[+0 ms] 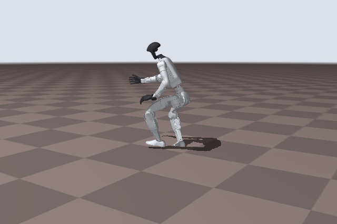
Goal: Upper body actions
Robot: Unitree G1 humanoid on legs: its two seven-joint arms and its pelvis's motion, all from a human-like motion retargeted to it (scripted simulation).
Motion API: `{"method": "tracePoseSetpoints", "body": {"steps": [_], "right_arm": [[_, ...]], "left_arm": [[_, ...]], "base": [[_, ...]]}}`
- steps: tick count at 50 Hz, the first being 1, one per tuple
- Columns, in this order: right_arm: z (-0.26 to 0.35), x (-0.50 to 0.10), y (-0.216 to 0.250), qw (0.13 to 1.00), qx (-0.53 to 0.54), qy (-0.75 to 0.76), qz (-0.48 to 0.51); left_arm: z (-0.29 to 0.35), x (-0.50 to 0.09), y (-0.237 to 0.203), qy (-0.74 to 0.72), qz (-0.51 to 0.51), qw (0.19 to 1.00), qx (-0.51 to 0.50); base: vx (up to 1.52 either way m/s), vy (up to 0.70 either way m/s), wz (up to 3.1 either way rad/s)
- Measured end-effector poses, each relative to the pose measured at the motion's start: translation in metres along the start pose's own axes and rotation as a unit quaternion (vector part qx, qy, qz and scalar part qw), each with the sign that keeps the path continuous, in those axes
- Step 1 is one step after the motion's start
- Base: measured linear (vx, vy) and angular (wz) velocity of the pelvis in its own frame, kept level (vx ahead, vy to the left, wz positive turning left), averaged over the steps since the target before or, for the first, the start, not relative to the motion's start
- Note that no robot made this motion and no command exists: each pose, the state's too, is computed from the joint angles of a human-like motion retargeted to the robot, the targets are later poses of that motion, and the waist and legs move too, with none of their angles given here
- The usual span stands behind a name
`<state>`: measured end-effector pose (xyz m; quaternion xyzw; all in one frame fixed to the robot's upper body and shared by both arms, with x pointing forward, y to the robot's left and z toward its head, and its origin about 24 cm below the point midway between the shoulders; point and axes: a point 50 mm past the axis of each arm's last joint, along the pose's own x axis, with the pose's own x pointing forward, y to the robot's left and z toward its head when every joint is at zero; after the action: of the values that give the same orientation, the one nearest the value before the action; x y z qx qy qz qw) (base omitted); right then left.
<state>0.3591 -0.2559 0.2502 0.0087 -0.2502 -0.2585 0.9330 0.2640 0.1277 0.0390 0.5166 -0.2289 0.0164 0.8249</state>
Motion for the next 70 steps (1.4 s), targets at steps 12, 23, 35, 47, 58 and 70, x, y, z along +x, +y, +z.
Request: {"method": "tracePoseSetpoints", "body": {"steps": [12,23,35,47,58,70], "right_arm": [[-0.074,-0.08,0.015,0.988,0.004,0.116,0.104],[-0.126,-0.17,-0.012,0.972,-0.008,0.211,0.106],[-0.135,-0.229,-0.03,0.969,-0.005,0.238,0.06],[-0.156,-0.217,-0.006,0.947,-0.042,0.259,0.188],[-0.16,-0.248,-0.002,0.941,-0.038,0.277,0.189],[-0.157,-0.27,0.011,0.947,0.021,0.291,0.132]], "left_arm": [[-0.017,-0.014,-0.025,0.07,-0.034,0.997,-0.006],[-0.023,-0.005,-0.051,0.098,-0.098,0.99,0.038],[-0.012,0.009,-0.07,0.076,-0.153,0.984,0.045],[-0.027,-0.043,-0.08,0.153,-0.119,0.98,0.046],[-0.035,-0.058,-0.083,0.181,-0.137,0.972,0.056],[-0.04,-0.07,-0.083,0.212,-0.136,0.966,0.048]], "base": [[-0.19,0.08,-1.07],[-0.13,0.0,-0.1],[-0.05,0.01,0.58],[0.03,-0.07,0.15],[0.09,0.02,-0.12],[0.06,0.05,-0.05]]}}
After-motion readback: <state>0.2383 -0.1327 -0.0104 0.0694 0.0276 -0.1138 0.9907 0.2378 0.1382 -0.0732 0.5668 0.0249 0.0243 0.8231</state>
